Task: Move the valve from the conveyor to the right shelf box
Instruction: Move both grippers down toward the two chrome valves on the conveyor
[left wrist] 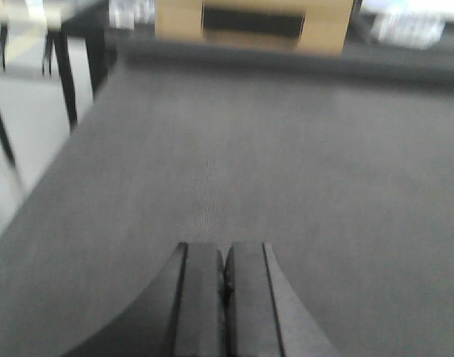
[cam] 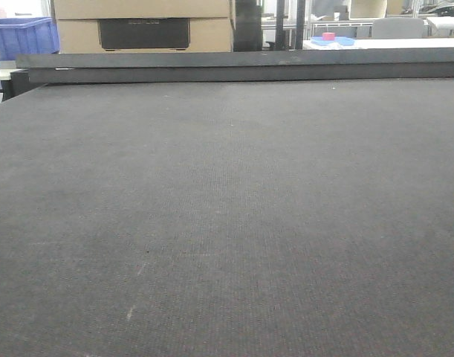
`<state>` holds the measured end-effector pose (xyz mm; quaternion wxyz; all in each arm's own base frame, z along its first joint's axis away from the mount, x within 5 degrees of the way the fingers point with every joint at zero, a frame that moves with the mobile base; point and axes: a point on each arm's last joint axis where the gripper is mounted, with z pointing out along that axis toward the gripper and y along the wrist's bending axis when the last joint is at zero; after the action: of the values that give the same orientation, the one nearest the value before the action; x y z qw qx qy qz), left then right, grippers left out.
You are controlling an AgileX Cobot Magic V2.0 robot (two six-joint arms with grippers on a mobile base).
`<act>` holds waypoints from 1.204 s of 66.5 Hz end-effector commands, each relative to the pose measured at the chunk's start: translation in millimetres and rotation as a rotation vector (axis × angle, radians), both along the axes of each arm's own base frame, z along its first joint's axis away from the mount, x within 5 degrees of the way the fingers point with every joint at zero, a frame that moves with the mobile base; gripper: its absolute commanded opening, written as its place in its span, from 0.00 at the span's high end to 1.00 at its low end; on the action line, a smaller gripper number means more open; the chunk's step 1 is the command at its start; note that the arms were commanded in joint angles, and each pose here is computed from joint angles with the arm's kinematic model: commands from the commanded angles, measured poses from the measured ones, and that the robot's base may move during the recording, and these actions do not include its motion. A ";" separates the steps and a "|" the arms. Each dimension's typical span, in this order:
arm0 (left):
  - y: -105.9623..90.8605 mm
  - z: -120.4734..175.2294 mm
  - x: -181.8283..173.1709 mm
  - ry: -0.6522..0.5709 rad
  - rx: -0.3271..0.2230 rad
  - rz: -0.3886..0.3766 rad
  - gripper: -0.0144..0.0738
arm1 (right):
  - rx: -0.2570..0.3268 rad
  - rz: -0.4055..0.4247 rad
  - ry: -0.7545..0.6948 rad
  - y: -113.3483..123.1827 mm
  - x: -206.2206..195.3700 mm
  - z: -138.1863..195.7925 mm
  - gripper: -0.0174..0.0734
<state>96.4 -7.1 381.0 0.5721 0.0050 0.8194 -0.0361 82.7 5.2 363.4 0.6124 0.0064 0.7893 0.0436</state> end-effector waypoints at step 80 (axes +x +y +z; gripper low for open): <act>-15.0 -16.8 155.1 0.540 0.050 0.019 0.96 | -0.208 0.057 1.072 6.7 206.7 -49.5 0.48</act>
<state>251.3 -22.5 361.7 0.3286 0.0058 0.9444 -0.0090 288.8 13.1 310.4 0.1163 -0.0486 0.9917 -0.0263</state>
